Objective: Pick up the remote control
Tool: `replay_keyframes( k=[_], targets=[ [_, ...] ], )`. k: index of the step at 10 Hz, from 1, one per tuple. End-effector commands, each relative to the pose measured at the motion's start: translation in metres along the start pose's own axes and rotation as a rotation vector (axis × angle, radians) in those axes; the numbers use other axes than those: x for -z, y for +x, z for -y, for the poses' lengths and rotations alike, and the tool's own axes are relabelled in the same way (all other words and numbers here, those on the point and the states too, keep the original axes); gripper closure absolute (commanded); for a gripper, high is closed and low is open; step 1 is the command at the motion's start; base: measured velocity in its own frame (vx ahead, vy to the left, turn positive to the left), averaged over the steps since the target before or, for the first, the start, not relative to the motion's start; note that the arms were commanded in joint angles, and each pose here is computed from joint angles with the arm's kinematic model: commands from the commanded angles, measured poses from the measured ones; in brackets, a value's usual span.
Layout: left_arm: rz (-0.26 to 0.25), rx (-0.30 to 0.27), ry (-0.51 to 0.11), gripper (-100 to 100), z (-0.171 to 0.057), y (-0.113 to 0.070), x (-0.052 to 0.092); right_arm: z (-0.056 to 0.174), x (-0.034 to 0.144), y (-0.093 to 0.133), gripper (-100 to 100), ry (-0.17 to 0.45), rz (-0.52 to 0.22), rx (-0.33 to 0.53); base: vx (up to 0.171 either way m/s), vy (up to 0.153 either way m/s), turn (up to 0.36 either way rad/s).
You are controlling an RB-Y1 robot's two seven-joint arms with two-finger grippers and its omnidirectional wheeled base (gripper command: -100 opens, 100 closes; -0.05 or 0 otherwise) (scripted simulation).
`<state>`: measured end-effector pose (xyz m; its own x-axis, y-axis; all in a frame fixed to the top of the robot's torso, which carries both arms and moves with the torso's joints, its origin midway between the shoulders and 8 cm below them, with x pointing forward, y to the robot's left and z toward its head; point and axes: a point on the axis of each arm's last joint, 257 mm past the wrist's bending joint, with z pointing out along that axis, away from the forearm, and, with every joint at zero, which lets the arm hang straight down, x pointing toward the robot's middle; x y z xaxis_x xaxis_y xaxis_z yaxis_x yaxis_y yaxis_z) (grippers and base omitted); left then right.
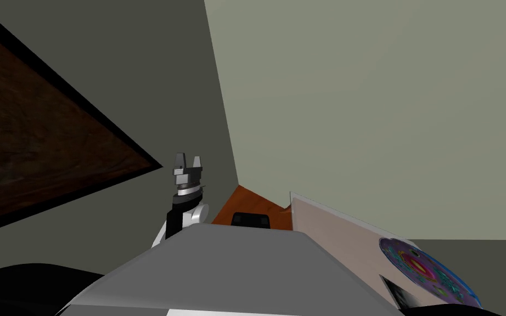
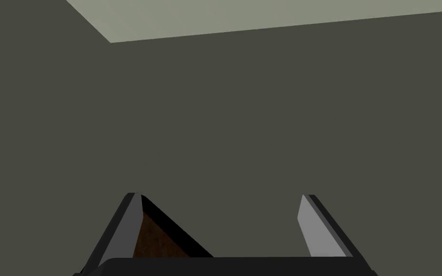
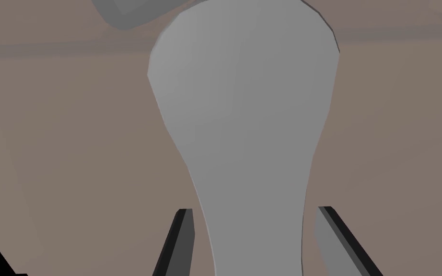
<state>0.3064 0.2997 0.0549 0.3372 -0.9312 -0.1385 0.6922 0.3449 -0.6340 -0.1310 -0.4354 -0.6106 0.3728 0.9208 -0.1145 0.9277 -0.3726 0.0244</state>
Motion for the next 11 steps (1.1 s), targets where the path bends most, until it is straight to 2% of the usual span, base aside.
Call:
replay_keyframes(
  k=[1,2,3,4,7,8,9,11],
  targets=[
    [0.0,0.0,0.0,0,0.0,0.0,0.0,0.0,0.0,-0.001,100,0.002,0.0,0.044,0.002,0.005,0.036],
    [0.0,0.0,0.0,0,0.0,0.0,0.0,0.0,0.0,-0.001,100,0.002,0.0,0.059,0.0,0.0,0.0],
    [0.0,0.0,0.0,0,0.0,0.0,0.0,-0.024,0.002,-0.004,100,-0.008,-0.005,0.026,0.022,0.004,-0.376],
    [0.0,0.0,0.0,0,0.0,0.0,0.0,-0.02,0.002,-0.004,100,0.008,-0.008,0.043,0.026,0.02,-0.236],
    [0.0,0.0,0.0,0,0.0,0.0,0.0,-0.02,0.002,-0.004,100,0.007,-0.009,0.114,0.006,0.006,0.007],
    [0.0,0.0,0.0,0,0.0,0.0,0.0,-0.044,0.005,-0.005,100,-0.006,-0.021,0.085,0.023,0.004,-0.33],
    [0.0,0.0,0.0,0,0.0,0.0,0.0,-0.041,0.005,-0.004,100,0.007,-0.026,0.106,0.028,0.02,-0.276],
    [0.0,0.0,0.0,0,0.0,0.0,0.0,-0.04,0.005,-0.004,100,0.009,-0.026,0.167,0.006,0.011,0.011]
  ],
)
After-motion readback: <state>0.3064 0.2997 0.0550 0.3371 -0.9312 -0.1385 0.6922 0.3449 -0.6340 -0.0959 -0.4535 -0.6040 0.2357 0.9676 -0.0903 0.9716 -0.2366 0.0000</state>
